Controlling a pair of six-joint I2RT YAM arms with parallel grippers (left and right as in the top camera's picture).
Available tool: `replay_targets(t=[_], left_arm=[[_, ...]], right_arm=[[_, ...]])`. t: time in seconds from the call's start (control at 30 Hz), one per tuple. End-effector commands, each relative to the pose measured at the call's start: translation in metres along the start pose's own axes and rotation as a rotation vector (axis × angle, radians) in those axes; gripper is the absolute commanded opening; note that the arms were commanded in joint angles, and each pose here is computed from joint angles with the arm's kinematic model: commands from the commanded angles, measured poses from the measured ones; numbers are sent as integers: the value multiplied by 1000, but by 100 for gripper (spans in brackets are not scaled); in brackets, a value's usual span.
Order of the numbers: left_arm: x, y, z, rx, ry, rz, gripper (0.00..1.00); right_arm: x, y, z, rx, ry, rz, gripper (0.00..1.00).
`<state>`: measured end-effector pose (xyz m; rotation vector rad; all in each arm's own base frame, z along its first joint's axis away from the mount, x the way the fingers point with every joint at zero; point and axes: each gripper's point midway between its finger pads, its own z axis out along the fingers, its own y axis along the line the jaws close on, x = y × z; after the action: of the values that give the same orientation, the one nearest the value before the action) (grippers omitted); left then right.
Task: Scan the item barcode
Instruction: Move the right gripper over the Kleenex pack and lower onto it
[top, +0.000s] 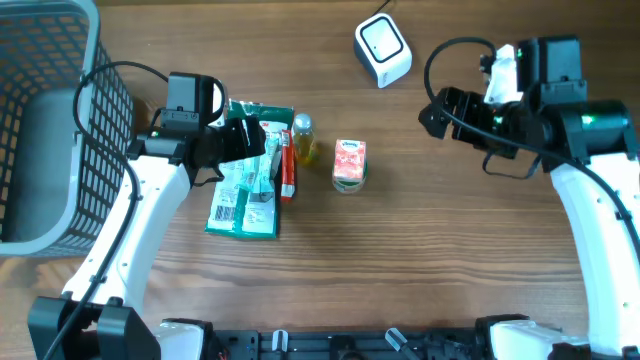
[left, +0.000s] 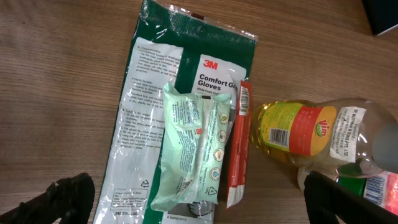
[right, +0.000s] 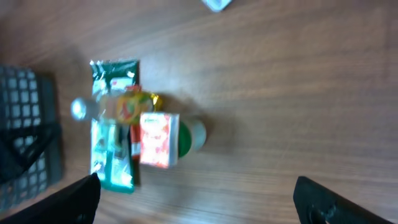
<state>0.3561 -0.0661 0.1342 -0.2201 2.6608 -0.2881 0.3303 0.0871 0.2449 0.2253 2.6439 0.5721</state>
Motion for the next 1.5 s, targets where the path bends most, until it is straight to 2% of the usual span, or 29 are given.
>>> replay_targets(t=[0.0, 0.07, 0.13, 0.23, 0.37, 0.53, 0.6, 0.77, 0.83, 1.0, 1.23, 1.47], left_arm=[[-4, -2, -3, 14, -11, -14, 100], [-4, -2, -3, 14, -11, -14, 100], [-4, -2, -3, 14, -11, -14, 100], [-4, -2, -3, 14, -11, -14, 100], [-4, -2, -3, 14, -11, -14, 100], [-4, -2, -3, 14, -11, -14, 100], [-4, -2, -3, 14, -11, -14, 100], [-4, -2, -3, 14, -11, -14, 100], [-4, -2, -3, 14, -11, -14, 100], [-4, -2, -3, 14, -11, -14, 100], [-4, -2, -3, 14, -11, -14, 100], [-4, -2, -3, 14, -11, -14, 100]], right_arm=[[-6, -9, -1, 55, -22, 17, 98], [-1, -11, -1, 64, -2, 19, 87], [5, -18, -1, 100, 19, 28, 82], [20, -32, -2, 172, 69, 40, 82], [34, -31, 6, 180, 119, 30, 83], [43, 5, 27, 128, 130, -98, 83], [45, 16, 35, 161, 106, -82, 87], [54, 42, 65, 205, 87, -108, 87], [58, 52, 83, 202, 103, -143, 82], [71, 45, 128, 248, 196, -119, 54], [83, 45, 158, 232, 275, -113, 40], [86, 50, 167, 195, 294, -108, 40]])
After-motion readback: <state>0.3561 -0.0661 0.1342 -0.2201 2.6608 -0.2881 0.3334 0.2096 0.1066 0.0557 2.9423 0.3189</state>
